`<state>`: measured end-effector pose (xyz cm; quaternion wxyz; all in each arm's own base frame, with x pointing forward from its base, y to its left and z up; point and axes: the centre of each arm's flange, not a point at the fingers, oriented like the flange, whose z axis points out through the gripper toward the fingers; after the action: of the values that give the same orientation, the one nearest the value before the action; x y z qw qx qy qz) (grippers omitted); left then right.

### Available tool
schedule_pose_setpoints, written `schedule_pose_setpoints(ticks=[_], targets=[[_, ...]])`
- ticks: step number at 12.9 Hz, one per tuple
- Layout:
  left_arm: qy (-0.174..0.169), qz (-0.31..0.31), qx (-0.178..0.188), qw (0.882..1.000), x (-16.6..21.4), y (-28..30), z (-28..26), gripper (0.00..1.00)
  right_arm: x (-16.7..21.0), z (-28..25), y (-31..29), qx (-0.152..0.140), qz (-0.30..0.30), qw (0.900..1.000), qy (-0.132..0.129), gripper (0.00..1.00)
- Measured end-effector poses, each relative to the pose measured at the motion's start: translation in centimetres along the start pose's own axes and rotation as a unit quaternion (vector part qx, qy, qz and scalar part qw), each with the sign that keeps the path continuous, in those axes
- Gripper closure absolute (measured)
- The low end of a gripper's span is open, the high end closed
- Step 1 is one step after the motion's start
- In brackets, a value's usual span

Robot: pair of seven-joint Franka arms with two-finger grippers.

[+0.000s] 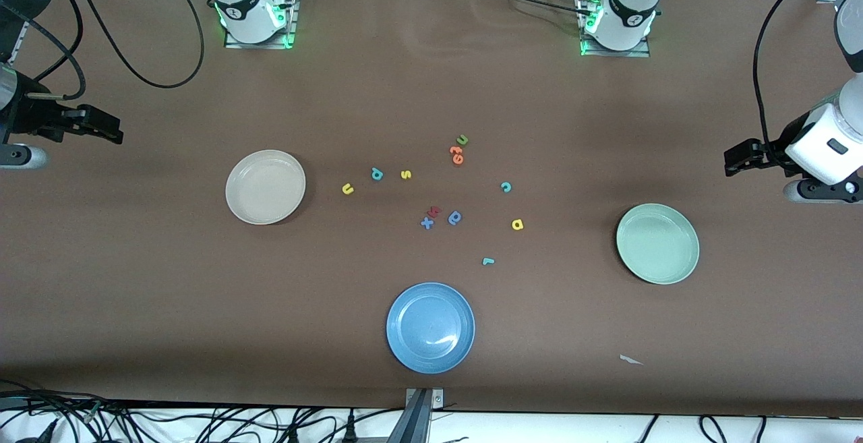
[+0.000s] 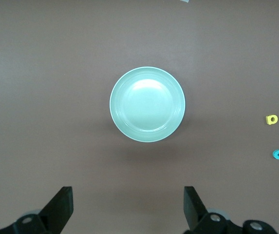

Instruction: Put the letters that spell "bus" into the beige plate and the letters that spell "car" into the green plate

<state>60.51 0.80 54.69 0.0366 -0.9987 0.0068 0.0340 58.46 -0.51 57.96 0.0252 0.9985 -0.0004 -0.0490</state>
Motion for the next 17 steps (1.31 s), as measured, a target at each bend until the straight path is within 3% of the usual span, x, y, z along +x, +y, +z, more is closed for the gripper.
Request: schedule_pose_setpoints(ticks=[9, 13, 17], targets=[[0.015, -0.033, 0.001, 0.999, -0.5, -1.6, -1.7, 0.0, 0.0, 0.0, 0.0, 0.0, 0.0, 1.0, 0.0, 0.0], [0.012, -0.072, -0.002, 0.997, -1.6, -6.2, -2.2, 0.0, 0.0, 0.0, 0.0, 0.0, 0.0, 1.0, 0.0, 0.0], [0.014, -0.075, -0.002, 0.997, -2.4, -6.4, -3.2, 0.0, 0.0, 0.0, 0.1, 0.0, 0.001, 1.0, 0.0, 0.0]])
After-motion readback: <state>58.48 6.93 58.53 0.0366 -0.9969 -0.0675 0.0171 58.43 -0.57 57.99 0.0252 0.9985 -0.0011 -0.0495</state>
